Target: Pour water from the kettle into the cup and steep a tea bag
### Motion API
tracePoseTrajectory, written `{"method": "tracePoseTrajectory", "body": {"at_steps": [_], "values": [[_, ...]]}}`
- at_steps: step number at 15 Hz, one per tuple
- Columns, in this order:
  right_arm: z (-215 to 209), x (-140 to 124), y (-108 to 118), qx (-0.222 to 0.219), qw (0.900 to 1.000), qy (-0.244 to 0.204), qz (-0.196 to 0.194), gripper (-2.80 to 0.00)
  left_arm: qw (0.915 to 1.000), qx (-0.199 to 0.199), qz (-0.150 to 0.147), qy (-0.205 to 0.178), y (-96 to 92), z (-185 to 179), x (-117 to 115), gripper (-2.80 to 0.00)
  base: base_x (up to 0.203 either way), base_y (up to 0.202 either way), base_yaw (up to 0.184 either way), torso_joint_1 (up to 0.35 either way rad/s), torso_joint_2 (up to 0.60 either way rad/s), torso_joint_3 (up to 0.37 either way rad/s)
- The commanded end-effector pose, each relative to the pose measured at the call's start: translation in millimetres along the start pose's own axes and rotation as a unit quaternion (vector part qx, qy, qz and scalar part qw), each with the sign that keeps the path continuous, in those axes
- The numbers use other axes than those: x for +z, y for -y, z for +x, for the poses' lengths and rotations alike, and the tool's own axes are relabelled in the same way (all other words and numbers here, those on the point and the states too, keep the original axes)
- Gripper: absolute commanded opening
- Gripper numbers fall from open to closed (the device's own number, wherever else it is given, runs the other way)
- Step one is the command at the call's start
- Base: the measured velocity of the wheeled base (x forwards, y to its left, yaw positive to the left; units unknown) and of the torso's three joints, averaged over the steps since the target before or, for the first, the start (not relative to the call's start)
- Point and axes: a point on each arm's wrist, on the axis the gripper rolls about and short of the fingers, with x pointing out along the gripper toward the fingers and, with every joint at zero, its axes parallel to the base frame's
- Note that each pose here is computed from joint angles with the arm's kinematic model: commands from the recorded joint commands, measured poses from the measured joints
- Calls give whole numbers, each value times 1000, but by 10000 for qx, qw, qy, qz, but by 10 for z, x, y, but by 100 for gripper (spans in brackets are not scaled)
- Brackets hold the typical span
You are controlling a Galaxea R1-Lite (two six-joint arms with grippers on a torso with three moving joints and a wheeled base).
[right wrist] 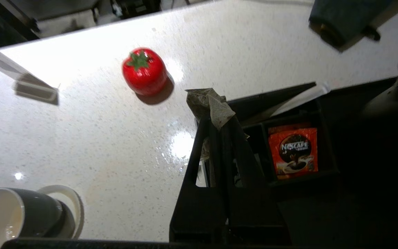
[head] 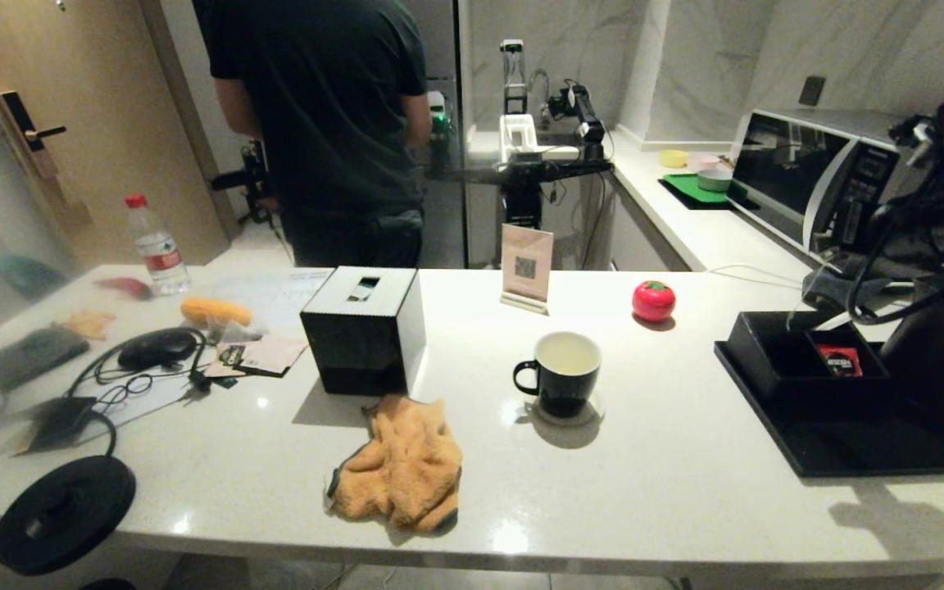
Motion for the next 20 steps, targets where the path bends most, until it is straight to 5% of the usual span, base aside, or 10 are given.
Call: {"method": "tracePoseTrajectory", "body": {"at_steps": [1,9,20], "values": [[-384,16,-19,130,9992,371,-44,-280,10000,-3,-2,-3,0,1,0,-280,0,0,0,0,0,0],[-1062,-238,-300,978,9822,1319,-916,-280,10000,-3,-2,-3,0,1,0,-280,0,0,0,0,0,0],[-1602,-175,-519,1807,9592,1924,-1015,-280,10000,-19,-10,4,1,1,2,-280,0,0,0,0,0,0]]}}
